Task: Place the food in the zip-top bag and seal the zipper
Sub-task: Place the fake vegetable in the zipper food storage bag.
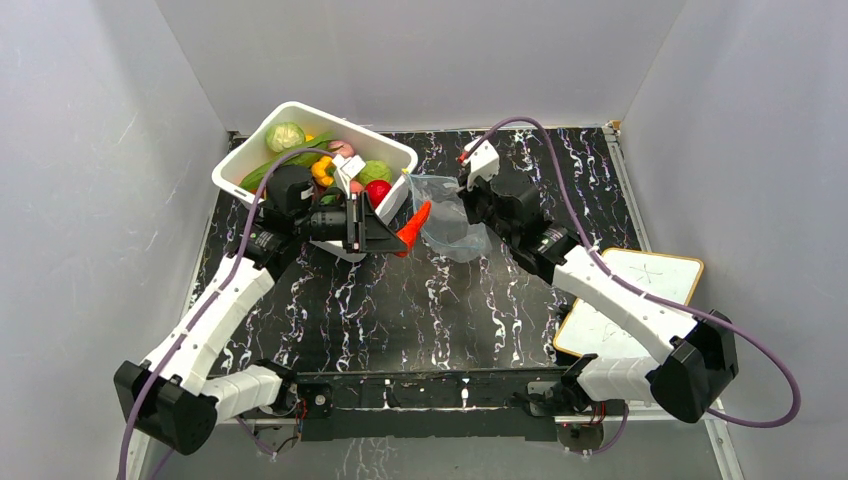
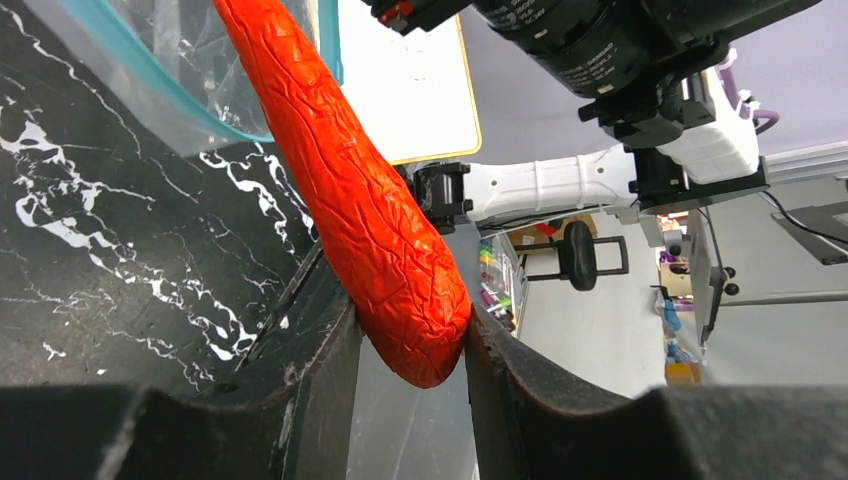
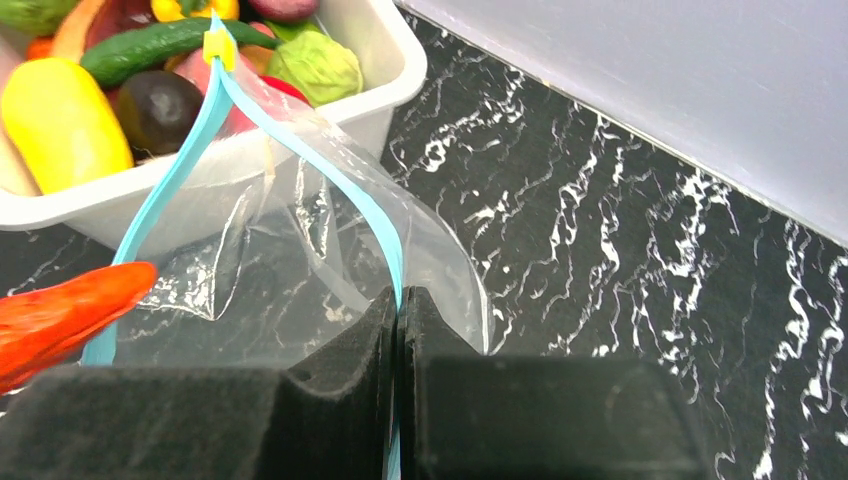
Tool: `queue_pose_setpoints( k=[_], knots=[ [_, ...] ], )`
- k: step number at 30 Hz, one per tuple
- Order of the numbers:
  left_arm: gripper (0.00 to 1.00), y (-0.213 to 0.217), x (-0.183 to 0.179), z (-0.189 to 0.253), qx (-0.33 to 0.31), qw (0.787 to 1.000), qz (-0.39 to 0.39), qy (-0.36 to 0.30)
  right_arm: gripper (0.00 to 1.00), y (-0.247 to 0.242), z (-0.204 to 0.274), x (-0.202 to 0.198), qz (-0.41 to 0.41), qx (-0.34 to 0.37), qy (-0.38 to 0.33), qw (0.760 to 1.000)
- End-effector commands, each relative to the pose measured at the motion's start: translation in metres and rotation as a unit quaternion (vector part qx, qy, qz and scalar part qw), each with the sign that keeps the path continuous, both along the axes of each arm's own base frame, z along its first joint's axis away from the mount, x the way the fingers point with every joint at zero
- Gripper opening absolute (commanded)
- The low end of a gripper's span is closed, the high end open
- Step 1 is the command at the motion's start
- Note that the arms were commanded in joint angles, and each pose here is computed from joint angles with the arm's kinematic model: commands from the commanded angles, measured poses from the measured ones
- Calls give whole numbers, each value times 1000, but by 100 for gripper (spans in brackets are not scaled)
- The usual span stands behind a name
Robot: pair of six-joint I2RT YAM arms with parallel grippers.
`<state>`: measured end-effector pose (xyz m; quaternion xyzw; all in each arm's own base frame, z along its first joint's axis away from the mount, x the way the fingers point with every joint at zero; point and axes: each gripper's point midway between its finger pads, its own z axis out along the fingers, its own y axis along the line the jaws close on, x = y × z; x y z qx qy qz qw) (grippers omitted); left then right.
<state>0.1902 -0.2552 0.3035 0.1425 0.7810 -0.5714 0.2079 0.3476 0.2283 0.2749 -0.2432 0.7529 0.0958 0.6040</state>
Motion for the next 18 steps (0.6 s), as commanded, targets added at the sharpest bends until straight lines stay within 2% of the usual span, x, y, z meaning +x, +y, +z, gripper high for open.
queue_pose_setpoints(
  k=[1,5,8,15,18],
  knots=[
    [18,-7,-2,16,-44,999,-15,13,0,18,35,-3,44,42,-65,996],
    [16,-14,10,-1,-44,997,-9,62,0,25,42,-10,54,68,-66,994],
    [14,-14,18,-21,-15,996,4,85,0,31,42,-14,63,84,-60,993],
    [15,-14,30,-39,15,995,29,97,0,50,40,-34,100,136,-25,985],
    [14,-14,38,-41,33,994,37,94,0,56,31,-38,120,119,-30,985]
  ],
)
